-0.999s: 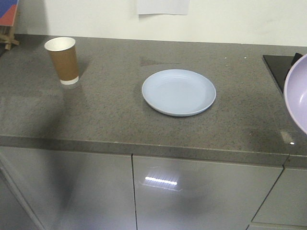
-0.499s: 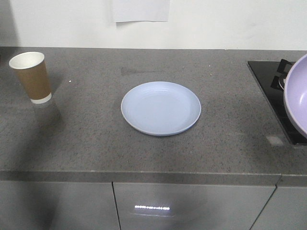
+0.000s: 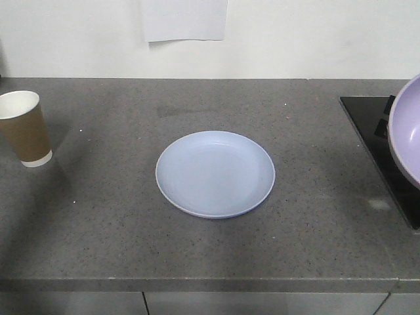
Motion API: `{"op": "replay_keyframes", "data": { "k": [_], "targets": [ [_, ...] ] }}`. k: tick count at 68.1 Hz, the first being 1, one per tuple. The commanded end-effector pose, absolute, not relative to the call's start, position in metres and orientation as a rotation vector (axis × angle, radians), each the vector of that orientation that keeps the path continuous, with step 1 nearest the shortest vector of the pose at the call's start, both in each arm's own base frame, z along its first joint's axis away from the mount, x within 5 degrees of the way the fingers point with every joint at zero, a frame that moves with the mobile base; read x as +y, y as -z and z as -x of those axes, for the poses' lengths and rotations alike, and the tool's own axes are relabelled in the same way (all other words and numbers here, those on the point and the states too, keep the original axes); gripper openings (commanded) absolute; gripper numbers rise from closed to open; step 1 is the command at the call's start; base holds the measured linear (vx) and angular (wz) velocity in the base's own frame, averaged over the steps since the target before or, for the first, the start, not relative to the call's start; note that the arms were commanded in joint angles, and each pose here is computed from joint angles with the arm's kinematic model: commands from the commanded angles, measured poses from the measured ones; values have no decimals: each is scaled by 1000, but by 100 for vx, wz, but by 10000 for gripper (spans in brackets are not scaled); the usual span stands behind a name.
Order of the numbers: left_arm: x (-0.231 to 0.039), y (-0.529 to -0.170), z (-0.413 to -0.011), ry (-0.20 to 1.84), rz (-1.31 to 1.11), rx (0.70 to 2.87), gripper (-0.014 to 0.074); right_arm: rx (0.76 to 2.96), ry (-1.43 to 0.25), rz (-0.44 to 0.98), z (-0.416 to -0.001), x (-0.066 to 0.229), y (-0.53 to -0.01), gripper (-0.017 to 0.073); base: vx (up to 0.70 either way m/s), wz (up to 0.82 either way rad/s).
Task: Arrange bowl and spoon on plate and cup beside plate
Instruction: 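Align the base in front of the light blue plate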
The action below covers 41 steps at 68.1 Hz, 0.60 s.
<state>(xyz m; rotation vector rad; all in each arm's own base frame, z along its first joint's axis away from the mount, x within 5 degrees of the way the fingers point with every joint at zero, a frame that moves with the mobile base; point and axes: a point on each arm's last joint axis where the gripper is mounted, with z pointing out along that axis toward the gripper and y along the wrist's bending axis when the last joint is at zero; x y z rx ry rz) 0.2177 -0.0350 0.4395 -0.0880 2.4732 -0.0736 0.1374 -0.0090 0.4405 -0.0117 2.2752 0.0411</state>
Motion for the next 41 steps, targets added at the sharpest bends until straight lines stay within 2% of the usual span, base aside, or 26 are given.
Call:
{"op": "replay_keyframes", "data": {
  "k": [1, 41],
  "targets": [
    [-34, -455, -212, 98, 90, 2376, -6, 2181, -26, 7, -137, -9, -453, -6, 13, -1],
    [-34, -455, -212, 98, 90, 2376, -6, 2181, -26, 7, -137, -9, -453, -6, 9, -1]
  ]
}}
